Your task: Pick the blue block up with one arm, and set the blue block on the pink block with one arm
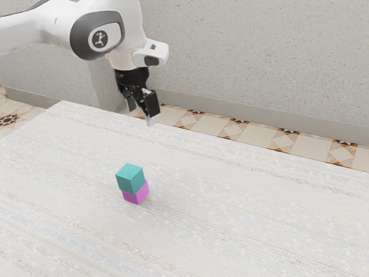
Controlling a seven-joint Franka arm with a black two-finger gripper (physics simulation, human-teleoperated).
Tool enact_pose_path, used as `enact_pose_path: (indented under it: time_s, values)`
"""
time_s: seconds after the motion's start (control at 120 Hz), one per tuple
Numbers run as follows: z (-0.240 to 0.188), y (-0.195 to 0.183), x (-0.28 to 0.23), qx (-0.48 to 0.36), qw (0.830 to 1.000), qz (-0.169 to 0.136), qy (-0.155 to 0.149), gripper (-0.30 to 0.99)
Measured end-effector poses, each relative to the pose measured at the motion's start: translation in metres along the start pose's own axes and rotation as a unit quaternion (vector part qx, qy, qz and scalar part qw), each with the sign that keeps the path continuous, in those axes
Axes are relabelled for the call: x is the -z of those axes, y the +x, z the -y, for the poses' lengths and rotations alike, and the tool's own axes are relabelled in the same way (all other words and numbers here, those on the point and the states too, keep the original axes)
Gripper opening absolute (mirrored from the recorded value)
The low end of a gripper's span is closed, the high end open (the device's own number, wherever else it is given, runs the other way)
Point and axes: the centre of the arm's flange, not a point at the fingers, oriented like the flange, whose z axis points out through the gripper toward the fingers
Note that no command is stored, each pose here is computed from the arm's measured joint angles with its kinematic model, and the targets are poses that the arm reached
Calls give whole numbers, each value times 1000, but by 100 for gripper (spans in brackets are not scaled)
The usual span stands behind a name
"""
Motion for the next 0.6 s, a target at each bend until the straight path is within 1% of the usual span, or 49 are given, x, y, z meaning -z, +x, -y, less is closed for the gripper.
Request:
enact_pose_path:
  time_s: [0.075, 0.158, 0.267, 0.475, 0.6]
  values:
    - [3, -4, 2, -10, 1000, 15, -1, 69]
    - [27, -15, 3, -4, 1000, 26, -3, 69]
    - [53, -34, 21, 0, 1000, 20, -5, 69]
    - [42, -52, 56, -43, 999, -3, -2, 69]
    - [53, -60, 61, -48, 999, -6, -4, 69]
